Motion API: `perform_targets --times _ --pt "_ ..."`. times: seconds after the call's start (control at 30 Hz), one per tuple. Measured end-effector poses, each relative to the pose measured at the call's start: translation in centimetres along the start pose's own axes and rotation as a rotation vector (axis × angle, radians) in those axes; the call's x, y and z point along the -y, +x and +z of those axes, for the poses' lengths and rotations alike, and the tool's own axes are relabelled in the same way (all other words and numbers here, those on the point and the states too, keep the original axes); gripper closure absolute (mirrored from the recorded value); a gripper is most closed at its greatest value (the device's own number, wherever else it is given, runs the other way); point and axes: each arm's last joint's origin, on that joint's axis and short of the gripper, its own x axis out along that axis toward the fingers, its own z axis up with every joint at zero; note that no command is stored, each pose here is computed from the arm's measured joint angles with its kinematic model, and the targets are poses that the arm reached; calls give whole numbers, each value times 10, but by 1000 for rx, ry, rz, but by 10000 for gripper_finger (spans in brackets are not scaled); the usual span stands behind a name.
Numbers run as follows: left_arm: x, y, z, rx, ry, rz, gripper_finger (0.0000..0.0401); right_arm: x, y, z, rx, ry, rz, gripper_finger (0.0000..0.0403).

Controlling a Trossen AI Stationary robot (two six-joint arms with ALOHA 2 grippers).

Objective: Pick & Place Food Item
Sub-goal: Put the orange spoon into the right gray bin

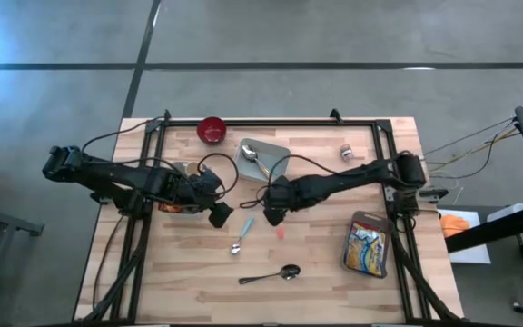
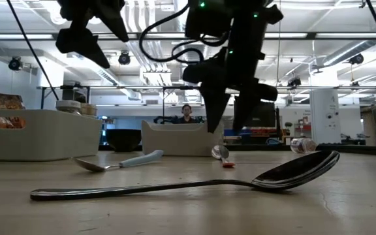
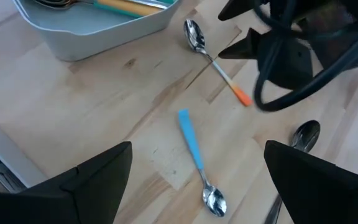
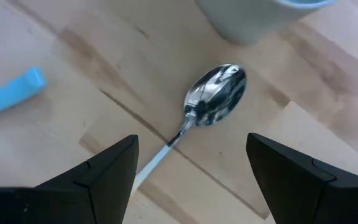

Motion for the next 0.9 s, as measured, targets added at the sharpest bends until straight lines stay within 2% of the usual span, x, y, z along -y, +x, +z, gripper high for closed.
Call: perform_targets --times 0.27,0.57,0.7,0.9 --pt "-1 0 0 -3 6 4 30 -14 29 1 -91 46 -38 108" --pt "-1 0 -1 -10 10 11 30 -15 36 -2 -100 25 -95 114" --pt "-1 0 -1 -10 6 11 30 -12 41 -7 -107 19 -109 153" --pt "-1 0 -1 -10 5 10 30 -13 47 -9 -96 30 -56 233"
